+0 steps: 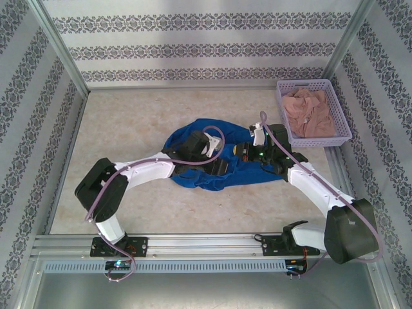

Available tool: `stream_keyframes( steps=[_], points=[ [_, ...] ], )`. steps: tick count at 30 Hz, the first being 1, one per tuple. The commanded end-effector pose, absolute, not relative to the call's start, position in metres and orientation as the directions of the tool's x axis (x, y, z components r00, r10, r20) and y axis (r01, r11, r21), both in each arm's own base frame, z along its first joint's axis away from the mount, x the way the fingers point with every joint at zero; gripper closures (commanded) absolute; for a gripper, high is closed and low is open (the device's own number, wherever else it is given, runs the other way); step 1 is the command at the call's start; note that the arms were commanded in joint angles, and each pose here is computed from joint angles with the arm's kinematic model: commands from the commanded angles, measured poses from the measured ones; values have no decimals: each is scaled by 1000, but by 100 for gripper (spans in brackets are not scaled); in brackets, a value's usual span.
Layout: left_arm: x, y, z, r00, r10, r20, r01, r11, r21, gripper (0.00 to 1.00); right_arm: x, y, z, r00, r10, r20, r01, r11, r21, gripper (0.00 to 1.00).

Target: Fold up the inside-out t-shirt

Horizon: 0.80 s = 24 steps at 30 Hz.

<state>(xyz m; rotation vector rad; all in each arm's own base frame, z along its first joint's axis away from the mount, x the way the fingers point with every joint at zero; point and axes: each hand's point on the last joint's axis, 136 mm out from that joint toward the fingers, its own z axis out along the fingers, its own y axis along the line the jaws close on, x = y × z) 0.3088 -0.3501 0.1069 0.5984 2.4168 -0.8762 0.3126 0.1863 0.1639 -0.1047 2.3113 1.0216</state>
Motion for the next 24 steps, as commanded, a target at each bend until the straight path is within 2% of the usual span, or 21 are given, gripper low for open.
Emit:
stream_keyframes(
  steps=[1, 4, 8, 10, 14, 19, 24],
  points=[
    [309, -354, 94, -769, 286, -572, 570, 711, -411, 52, 311, 190, 170, -802, 151, -577, -329, 695, 639, 100],
    [312, -355, 93, -766, 283, -577, 569, 716, -405, 66, 311, 189, 169, -804, 151, -575, -327, 696, 640, 100],
    [315, -349, 103, -757, 251, -603, 557, 731, -394, 94, 311, 188, 169, -799, 135, -586, -339, 704, 624, 100],
    [314, -341, 113, -751, 209, -626, 540, 740, -401, 100, 310, 187, 167, -796, 115, -594, -349, 715, 606, 100],
    [298, -310, 136, -738, 71, -671, 473, 763, -440, 100, 303, 195, 167, -788, 39, -614, -415, 703, 577, 100],
    [262, -260, 136, -737, -62, -673, 381, 785, -488, 100, 292, 227, 173, -768, -52, -639, -517, 638, 570, 100],
    [223, -237, 116, -745, -52, -665, 398, 765, -506, 89, 288, 254, 174, -753, -97, -651, -573, 581, 577, 100]
  ],
)
